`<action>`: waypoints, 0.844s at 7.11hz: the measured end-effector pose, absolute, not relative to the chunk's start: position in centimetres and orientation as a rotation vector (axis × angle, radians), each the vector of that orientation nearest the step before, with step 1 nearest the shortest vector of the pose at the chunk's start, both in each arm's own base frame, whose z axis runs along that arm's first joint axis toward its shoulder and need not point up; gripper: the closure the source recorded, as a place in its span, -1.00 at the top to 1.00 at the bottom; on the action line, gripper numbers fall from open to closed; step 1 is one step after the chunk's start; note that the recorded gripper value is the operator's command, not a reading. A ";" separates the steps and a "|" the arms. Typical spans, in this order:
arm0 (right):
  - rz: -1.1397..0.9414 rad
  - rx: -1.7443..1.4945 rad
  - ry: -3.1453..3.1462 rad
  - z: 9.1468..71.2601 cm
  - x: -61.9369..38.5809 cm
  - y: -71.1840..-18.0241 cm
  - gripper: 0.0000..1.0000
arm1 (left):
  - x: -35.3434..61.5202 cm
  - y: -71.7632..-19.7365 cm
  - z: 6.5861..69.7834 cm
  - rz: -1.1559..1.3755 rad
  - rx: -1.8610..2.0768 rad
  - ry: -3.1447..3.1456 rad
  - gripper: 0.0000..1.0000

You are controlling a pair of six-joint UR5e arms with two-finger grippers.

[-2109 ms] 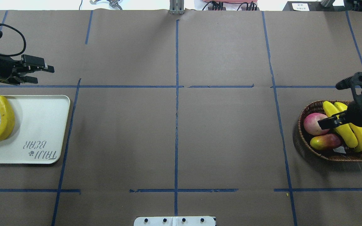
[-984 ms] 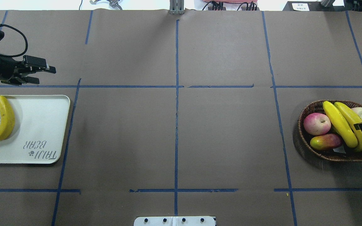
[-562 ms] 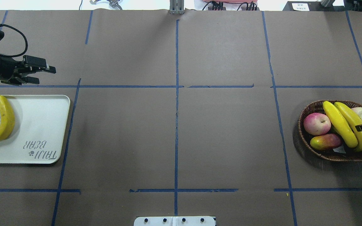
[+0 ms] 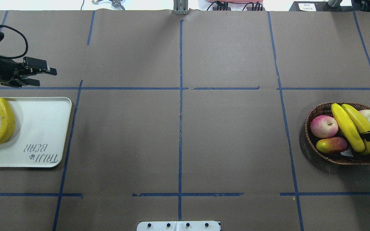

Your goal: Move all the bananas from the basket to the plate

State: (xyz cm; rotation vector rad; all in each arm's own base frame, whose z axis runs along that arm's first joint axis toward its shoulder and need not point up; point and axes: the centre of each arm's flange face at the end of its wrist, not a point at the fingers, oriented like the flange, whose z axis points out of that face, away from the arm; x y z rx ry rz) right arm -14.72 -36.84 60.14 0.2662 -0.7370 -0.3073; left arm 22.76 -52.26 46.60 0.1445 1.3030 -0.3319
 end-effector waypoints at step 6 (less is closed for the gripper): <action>-0.318 0.294 -0.742 57.9 -13.9 -36.7 -0.99 | 23.0 -52.3 46.6 -0.329 0.142 1.303 0.99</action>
